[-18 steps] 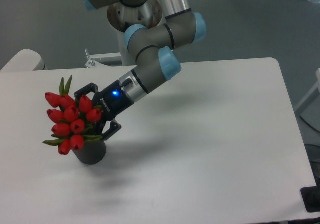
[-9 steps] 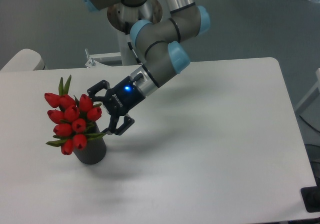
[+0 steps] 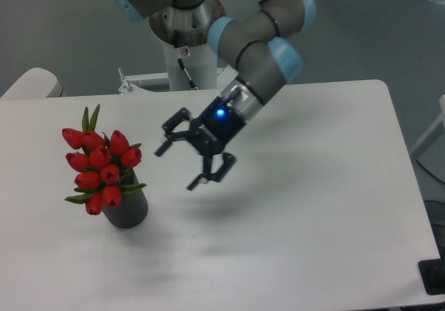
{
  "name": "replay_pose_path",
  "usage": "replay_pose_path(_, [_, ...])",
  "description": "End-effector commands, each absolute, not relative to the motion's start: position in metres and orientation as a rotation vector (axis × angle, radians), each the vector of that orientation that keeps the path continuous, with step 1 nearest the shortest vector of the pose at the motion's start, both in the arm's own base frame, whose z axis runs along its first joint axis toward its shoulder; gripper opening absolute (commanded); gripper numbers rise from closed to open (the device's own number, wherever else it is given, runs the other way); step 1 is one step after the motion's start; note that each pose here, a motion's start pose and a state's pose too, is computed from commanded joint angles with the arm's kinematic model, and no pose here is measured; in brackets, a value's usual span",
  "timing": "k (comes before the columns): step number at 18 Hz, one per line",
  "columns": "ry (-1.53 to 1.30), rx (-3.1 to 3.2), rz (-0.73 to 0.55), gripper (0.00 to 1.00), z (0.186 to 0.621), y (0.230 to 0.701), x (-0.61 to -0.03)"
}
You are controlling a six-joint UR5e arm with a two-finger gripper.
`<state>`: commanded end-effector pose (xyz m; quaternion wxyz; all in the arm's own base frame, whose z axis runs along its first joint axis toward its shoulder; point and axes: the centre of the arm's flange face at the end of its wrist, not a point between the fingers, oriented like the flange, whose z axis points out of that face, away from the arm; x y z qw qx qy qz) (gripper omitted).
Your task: Insert the flowers into the vase
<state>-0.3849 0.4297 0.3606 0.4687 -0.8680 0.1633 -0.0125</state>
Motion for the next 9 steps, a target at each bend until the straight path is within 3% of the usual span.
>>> replay_pose_path(3, [0.401,-2.255,0.140,1.00,0.381,0.419,-0.417])
replay_pose_path(9, [0.343,-2.280,0.273,1.00,0.414,0.399,-0.492])
